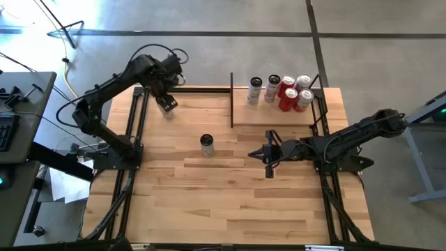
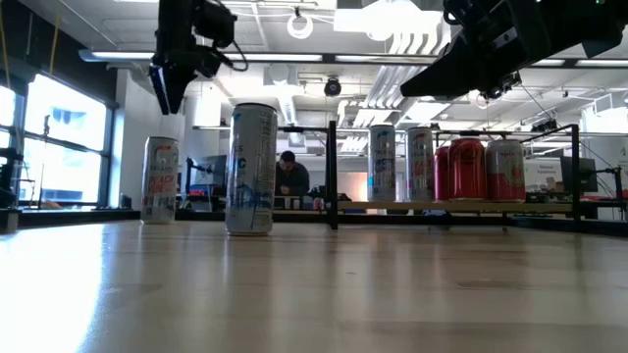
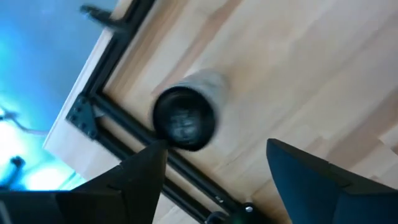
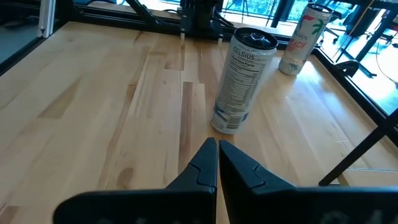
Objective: Place canned beverage on shelf
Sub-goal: Put the peach vibe soda can on the shelf aligned with the other peach vibe soda can
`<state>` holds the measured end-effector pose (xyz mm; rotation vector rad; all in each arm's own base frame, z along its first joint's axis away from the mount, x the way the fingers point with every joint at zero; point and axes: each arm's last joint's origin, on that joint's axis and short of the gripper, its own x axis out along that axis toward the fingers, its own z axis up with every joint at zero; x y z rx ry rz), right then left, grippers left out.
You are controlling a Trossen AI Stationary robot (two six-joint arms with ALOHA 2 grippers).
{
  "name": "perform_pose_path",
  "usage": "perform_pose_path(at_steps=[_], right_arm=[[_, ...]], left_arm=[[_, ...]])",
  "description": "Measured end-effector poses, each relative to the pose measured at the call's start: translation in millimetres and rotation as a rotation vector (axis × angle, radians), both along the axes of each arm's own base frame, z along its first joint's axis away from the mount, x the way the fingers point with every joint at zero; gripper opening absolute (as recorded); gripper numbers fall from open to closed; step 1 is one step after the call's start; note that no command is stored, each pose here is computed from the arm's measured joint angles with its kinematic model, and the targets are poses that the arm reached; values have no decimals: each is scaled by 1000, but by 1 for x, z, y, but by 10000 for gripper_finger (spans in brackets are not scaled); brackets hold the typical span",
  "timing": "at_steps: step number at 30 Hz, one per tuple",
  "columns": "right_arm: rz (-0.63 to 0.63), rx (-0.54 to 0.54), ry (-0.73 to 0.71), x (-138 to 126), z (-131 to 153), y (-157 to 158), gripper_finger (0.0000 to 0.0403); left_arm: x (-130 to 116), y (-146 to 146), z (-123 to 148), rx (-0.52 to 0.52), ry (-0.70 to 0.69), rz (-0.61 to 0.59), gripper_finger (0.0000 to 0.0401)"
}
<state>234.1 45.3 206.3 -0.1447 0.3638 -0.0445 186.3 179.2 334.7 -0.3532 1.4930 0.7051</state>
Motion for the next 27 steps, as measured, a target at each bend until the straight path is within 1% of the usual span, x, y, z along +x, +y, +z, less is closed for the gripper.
perform_pose_path(at_steps=[3, 6, 9, 14, 19, 27], right_arm=[[0, 0, 0, 0, 0, 0, 0], [-1, 4, -1, 0, 0, 0, 0], [-4, 10, -1, 0, 0, 0, 0], [-3, 11, -1, 0, 0, 0, 0], [-8, 25, -2, 0, 0, 0, 0], [-8, 26, 1, 0, 0, 0, 0]], left_arm=[[-8, 14, -5, -15, 14, 53, 274], [-13, 25, -12, -44, 35, 68, 275], [-14, 36, -22, -81, 52, 72, 275], [-12, 52, -38, -149, 37, 103, 274], [-8, 57, -44, -162, 53, 96, 274], [-8, 57, -45, -157, 53, 96, 274]])
